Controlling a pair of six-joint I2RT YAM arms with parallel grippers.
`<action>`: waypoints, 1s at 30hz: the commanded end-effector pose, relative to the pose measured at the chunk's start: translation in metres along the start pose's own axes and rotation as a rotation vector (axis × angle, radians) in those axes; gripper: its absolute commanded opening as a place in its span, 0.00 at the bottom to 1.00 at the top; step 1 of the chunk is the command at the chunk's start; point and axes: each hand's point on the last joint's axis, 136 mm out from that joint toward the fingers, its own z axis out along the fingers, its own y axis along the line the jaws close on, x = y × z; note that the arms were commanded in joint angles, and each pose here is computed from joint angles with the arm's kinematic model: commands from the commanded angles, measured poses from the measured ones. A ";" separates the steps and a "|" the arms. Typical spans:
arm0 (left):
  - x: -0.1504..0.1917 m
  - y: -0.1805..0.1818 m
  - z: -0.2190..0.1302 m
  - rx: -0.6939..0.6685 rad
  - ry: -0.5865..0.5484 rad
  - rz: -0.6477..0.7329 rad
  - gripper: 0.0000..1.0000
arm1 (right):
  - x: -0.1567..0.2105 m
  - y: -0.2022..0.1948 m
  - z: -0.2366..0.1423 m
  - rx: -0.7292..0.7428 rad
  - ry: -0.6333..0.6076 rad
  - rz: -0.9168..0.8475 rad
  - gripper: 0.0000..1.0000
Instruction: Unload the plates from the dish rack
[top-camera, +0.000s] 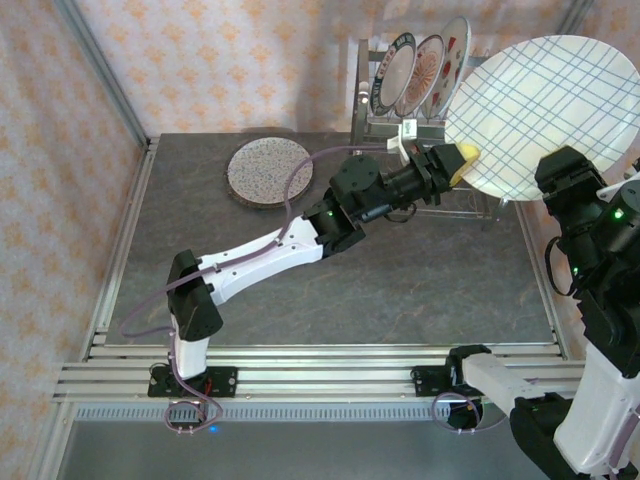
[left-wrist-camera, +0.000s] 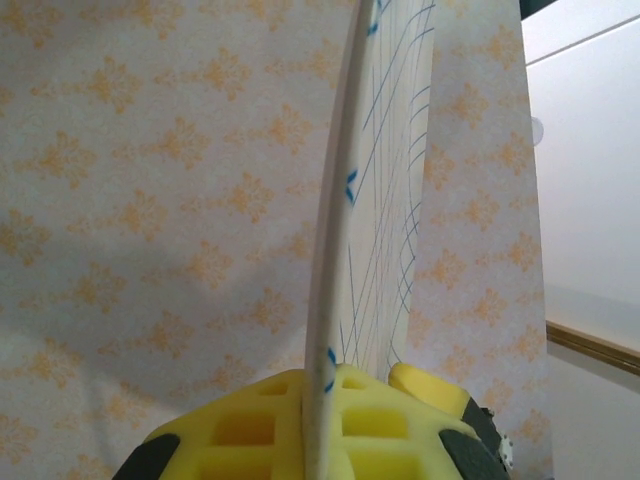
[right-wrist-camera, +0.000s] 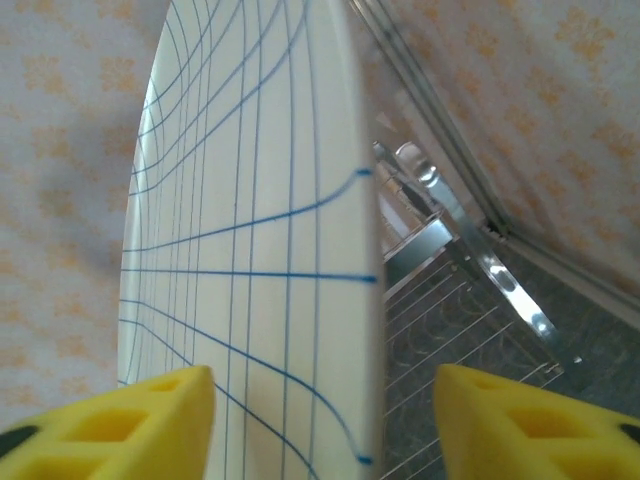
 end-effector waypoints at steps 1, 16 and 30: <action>-0.007 -0.066 -0.020 0.131 -0.005 0.094 0.00 | -0.005 0.021 -0.008 -0.108 0.006 -0.024 0.68; -0.111 -0.095 -0.099 0.065 -0.202 0.226 0.00 | 0.032 0.118 -0.004 -0.604 0.242 -0.117 0.86; -0.241 -0.101 -0.236 -0.038 -0.538 0.311 0.00 | 0.092 0.168 0.039 -0.689 0.310 -0.347 0.98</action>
